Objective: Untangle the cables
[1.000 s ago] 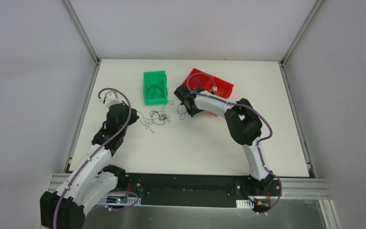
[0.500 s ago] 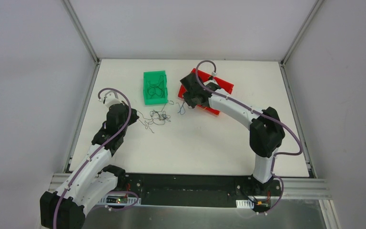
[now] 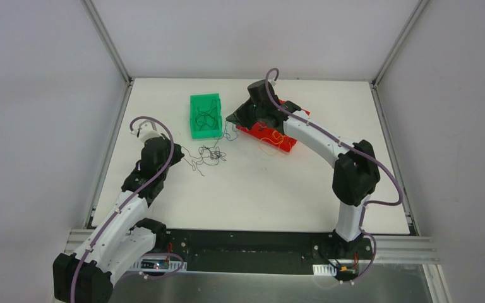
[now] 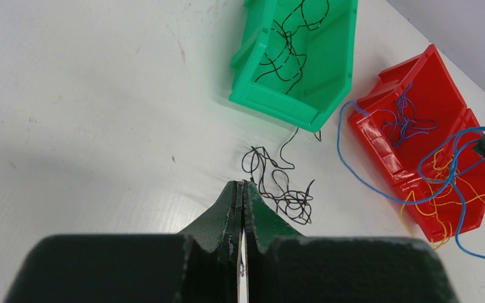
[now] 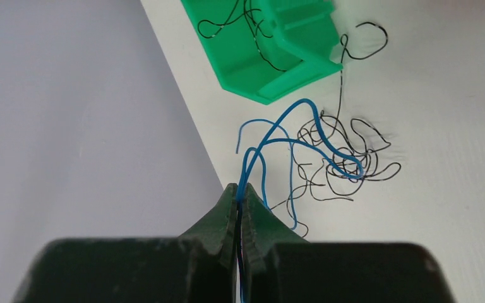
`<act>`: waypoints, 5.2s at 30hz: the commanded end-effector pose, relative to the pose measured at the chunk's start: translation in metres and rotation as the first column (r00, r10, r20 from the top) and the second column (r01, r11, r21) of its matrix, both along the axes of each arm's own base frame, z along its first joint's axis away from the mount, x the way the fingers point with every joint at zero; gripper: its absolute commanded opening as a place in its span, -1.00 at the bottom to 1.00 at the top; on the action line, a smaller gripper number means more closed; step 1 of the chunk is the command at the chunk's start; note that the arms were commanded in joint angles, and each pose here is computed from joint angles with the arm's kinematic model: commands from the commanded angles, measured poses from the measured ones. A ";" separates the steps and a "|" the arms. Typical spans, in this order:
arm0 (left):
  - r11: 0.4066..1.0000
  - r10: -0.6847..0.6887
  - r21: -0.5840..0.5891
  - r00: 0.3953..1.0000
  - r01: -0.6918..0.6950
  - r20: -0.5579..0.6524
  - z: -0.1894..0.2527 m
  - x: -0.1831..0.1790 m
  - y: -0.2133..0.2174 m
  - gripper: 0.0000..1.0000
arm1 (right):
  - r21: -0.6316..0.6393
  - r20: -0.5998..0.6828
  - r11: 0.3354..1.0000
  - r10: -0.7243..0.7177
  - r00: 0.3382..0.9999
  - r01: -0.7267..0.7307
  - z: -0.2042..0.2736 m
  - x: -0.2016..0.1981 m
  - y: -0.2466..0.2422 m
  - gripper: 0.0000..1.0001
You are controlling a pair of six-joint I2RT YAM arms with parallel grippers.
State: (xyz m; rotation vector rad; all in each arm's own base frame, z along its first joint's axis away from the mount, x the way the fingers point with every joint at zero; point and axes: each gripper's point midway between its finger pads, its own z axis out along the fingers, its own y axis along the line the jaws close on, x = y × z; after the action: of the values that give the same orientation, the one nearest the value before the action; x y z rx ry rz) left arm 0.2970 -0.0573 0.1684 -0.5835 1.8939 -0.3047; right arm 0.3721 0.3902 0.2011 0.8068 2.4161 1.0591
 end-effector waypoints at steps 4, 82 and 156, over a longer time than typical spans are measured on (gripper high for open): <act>1.000 -0.014 -0.006 0.997 0.014 0.072 0.025 0.007 -0.003 -1.00 | 0.129 0.132 0.983 0.114 0.985 -0.131 0.031 0.029 -0.001 -1.00; 0.926 -0.366 -0.048 0.923 0.374 0.120 0.040 0.014 -0.070 -1.00 | -0.683 0.358 0.699 0.572 0.737 -0.211 0.026 -0.039 -0.098 0.41; 0.624 -0.775 0.287 0.529 0.727 0.345 0.147 -0.067 -0.163 -1.00 | -0.605 0.377 0.734 0.607 0.700 -0.310 -0.103 -0.155 -0.117 -1.00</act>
State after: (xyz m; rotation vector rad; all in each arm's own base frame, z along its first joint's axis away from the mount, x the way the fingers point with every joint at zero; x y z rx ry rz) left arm 0.2171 -0.2379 0.3106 0.5202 1.5904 -0.9397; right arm 0.1880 0.2813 0.0788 -0.4789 2.2831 0.7413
